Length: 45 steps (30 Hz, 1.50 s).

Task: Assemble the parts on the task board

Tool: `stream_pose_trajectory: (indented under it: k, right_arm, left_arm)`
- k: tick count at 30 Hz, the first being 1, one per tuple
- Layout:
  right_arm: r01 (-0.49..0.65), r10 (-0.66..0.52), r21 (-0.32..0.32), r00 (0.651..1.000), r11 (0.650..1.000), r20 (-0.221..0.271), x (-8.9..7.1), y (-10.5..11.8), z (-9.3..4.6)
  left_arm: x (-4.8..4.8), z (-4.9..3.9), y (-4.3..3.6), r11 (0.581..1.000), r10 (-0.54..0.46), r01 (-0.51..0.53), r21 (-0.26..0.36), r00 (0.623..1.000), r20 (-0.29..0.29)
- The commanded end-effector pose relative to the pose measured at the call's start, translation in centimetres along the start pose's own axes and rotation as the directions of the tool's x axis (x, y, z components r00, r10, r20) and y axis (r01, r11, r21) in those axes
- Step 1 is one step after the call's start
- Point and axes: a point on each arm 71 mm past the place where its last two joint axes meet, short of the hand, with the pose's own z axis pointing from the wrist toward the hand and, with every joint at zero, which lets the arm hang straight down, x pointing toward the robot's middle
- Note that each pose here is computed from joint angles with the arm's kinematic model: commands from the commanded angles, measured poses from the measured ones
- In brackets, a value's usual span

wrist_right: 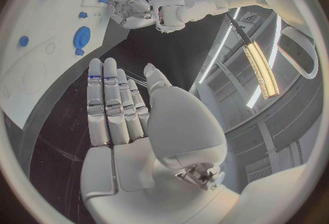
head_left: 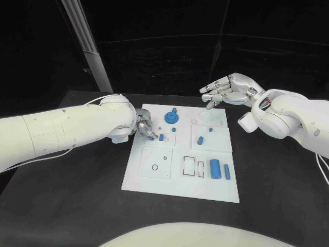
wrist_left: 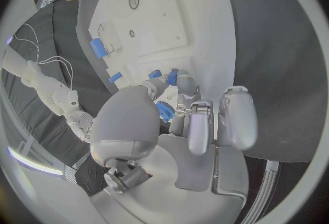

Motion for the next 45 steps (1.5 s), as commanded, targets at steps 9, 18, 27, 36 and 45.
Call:
stream_pose_trajectory:
  k: [9,18,27,36,45]
  right_arm:
    - [-0.007,0.007,-0.006,1.0,1.0,-0.012,0.1,0.1,0.1]
    - [-0.008,0.008,-0.004,1.0,1.0,-0.015,0.1,0.1,0.1]
    - [-0.008,0.008,-0.003,1.0,1.0,-0.016,0.1,0.1,0.1]
    - [-0.008,0.008,-0.002,1.0,1.0,-0.017,0.1,0.1,0.1]
    - [-0.009,0.009,-0.002,1.0,1.0,-0.02,0.2,0.1,0.3]
  left_arm:
    - [0.35,0.16,0.05,0.999,-0.038,0.039,0.018,0.999,-0.035]
    - [0.16,0.34,0.29,0.999,-0.038,0.038,0.005,0.999,-0.038]
    - [0.15,0.35,0.23,1.0,-0.022,0.022,0.006,0.998,-0.064]
    - [-0.99,-0.14,0.3,1.0,0.009,-0.008,0.01,0.996,-0.093]
    - [-2.22,-0.64,-0.45,0.999,0.047,-0.044,0.029,0.992,-0.117]
